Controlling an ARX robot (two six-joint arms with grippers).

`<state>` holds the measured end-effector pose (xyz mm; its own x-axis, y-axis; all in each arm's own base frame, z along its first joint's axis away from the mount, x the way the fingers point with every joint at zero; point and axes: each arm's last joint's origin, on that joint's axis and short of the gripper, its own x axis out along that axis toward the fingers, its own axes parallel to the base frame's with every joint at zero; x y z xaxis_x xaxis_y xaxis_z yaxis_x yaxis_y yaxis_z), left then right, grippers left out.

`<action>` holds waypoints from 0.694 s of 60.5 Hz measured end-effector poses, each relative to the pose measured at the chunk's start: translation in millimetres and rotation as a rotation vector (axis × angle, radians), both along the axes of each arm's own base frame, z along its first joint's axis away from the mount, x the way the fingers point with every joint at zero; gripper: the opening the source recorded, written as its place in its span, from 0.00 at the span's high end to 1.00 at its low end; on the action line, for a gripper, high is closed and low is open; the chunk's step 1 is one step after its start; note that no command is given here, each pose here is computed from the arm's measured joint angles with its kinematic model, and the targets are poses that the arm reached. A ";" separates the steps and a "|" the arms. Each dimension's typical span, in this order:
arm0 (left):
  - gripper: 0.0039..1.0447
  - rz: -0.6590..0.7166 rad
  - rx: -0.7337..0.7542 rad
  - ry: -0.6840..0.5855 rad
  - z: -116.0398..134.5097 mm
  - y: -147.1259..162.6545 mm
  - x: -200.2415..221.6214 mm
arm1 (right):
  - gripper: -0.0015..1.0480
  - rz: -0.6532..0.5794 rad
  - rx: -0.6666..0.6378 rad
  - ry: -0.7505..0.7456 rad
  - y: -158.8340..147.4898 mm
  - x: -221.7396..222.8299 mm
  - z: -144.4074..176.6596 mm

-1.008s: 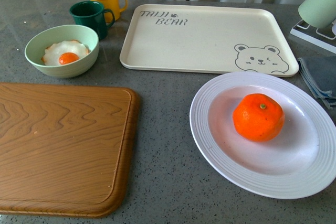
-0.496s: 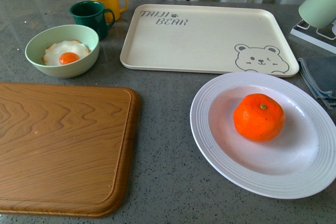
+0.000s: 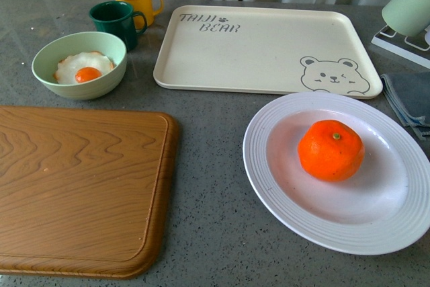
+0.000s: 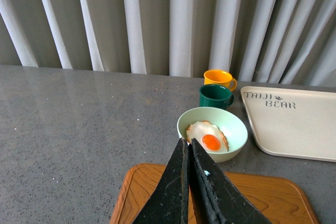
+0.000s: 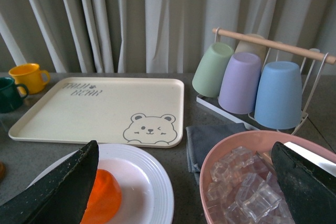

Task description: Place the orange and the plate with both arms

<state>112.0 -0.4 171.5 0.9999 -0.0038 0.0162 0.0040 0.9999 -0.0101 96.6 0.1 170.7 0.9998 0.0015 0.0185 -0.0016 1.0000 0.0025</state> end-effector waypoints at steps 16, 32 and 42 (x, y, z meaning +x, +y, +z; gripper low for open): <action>0.99 0.000 0.000 0.014 -2.0 0.0 -6.4 | 0.09 0.000 0.000 0.000 0.0 0.0 0.0; 0.99 0.001 0.001 0.018 -4.3 0.1 -14.1 | 0.09 0.000 0.000 0.000 0.0 0.0 0.0; 0.94 0.001 0.000 0.018 -4.3 0.1 -14.2 | 0.09 0.000 0.000 0.000 0.0 0.0 0.0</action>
<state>97.8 -0.3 167.3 1.0000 -0.0027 -0.0013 0.0027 0.9999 -0.0097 96.6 0.2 170.7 0.9998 0.0015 0.0185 -0.0016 1.0000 0.0029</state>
